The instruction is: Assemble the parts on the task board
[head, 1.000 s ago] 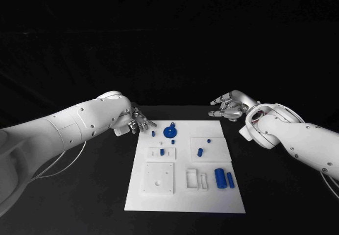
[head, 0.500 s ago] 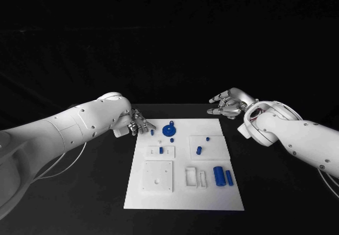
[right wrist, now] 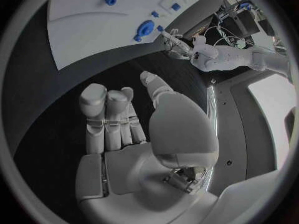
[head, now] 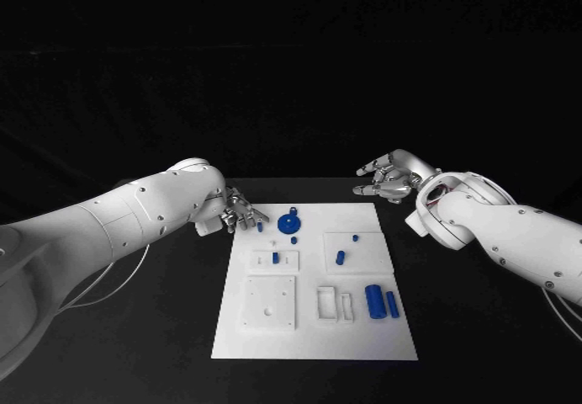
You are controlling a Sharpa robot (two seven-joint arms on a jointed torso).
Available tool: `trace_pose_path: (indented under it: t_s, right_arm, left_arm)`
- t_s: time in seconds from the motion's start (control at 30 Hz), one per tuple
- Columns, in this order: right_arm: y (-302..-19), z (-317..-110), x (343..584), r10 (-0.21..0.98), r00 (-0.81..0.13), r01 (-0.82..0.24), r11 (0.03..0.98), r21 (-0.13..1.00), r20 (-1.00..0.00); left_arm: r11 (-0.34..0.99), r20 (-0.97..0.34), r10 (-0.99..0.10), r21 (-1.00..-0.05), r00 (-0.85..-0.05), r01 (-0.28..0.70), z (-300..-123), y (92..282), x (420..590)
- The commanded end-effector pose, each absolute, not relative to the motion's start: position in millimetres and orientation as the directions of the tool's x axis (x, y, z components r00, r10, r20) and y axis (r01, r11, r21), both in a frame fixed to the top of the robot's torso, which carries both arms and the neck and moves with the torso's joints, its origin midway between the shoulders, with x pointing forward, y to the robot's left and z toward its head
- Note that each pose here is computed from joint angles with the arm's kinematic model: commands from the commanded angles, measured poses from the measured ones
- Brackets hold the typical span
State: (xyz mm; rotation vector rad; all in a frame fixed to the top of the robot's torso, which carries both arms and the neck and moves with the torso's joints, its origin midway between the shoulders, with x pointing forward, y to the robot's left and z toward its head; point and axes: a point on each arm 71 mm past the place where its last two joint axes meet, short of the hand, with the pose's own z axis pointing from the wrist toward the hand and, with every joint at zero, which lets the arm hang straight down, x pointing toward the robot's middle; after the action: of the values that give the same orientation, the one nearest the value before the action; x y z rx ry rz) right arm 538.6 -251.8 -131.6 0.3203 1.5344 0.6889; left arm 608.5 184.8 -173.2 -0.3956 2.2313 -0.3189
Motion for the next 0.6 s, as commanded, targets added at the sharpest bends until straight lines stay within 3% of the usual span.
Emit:
trace_pose_path:
  t_s: [0.03, 0.6]
  right_arm:
    - [-249.9, -130.9, 538.3, 0.589, -0.103, -0.218, 0.773, 0.596, -0.802]
    - [-248.9, -130.4, 538.3, 0.590, -0.104, -0.220, 0.772, 0.597, -0.801]
  left_arm:
    - [0.915, -0.679, -0.384, -0.368, -0.626, -0.162, -174.7, 181.6, 608.1]
    - [0.912, -0.670, -0.394, -0.371, -0.629, -0.176, -184.4, 180.5, 608.6]
